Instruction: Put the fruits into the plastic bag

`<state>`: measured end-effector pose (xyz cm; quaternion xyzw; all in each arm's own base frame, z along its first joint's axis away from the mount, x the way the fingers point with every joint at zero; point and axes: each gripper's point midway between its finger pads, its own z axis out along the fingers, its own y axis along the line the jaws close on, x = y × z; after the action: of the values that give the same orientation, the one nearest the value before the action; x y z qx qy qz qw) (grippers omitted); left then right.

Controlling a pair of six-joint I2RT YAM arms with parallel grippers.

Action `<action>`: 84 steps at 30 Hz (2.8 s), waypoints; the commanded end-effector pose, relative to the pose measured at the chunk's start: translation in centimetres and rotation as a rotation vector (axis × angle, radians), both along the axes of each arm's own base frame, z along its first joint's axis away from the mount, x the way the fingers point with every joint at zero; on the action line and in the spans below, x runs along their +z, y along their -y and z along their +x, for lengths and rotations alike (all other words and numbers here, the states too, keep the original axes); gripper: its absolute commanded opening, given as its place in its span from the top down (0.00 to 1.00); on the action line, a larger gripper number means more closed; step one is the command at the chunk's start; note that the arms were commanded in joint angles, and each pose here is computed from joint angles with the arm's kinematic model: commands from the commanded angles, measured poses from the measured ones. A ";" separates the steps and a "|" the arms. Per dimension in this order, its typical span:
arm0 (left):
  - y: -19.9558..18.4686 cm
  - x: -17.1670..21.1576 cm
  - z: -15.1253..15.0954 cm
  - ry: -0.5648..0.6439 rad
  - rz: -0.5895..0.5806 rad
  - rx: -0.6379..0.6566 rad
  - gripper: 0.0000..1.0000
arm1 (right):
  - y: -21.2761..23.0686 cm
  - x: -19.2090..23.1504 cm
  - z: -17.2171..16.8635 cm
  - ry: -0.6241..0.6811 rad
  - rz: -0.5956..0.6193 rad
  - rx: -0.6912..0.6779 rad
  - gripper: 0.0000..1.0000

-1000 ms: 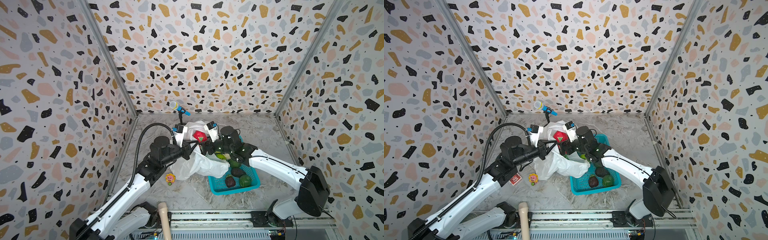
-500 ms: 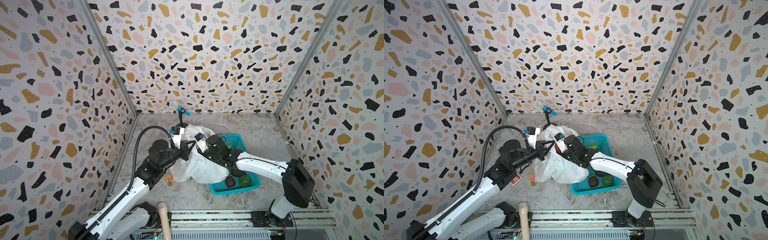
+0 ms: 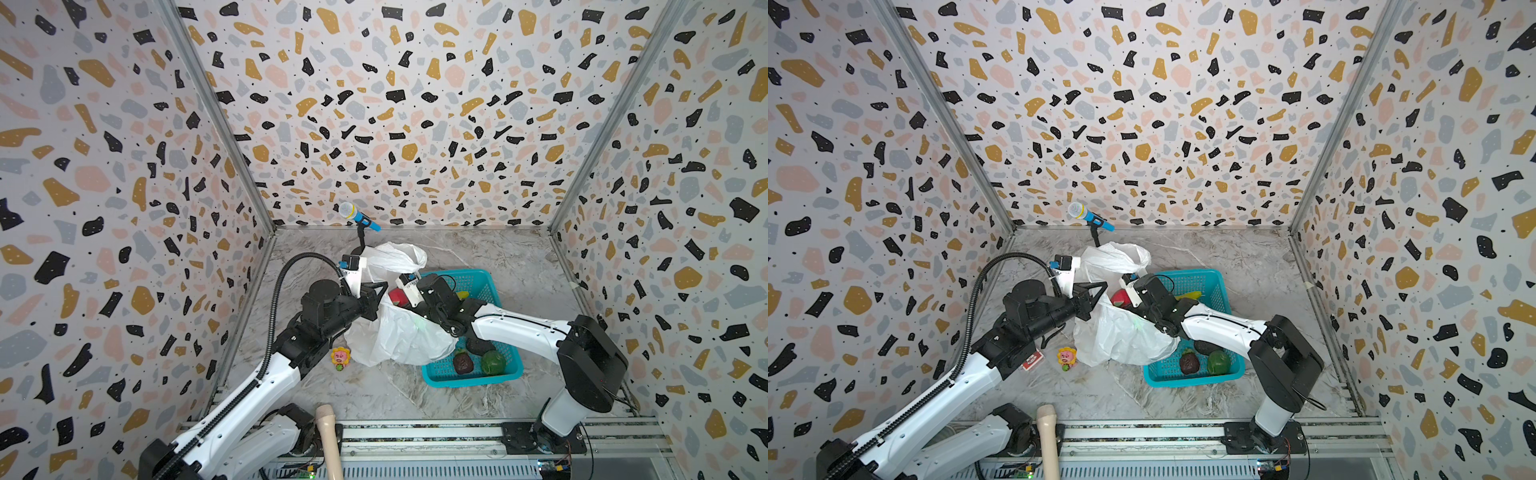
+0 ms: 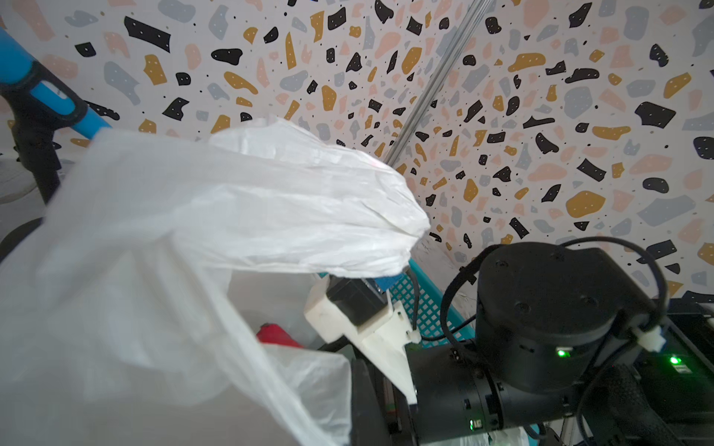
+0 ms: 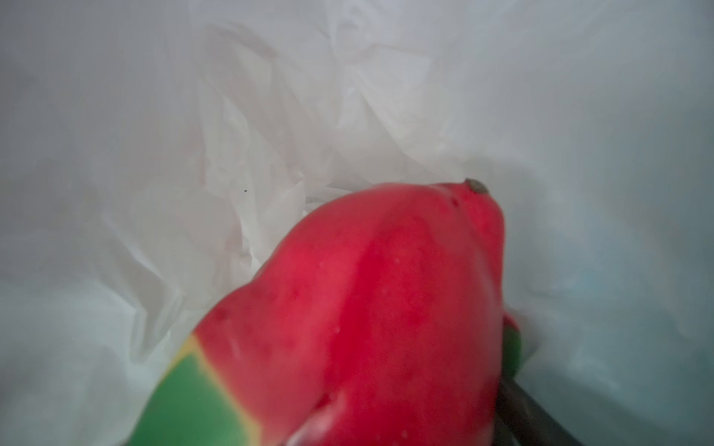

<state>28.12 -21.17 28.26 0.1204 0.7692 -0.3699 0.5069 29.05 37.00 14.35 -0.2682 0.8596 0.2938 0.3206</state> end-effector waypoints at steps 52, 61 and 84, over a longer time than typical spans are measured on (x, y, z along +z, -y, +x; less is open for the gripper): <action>-4.6 -6.0 2.6 -0.213 0.044 0.178 1.00 | -3.1 4.1 5.9 0.158 -0.074 -0.079 0.13; -5.9 -6.0 3.6 -0.216 0.009 0.287 1.00 | 1.2 8.1 3.1 0.195 -0.028 -0.111 0.08; -5.2 -5.3 3.4 -0.225 -0.040 0.253 1.00 | -1.5 6.9 3.4 0.098 0.099 -0.037 0.17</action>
<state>31.31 -15.84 21.17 -0.0360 0.8384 -0.3159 0.4427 31.24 35.52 17.26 -0.2499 0.8631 0.2725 0.3441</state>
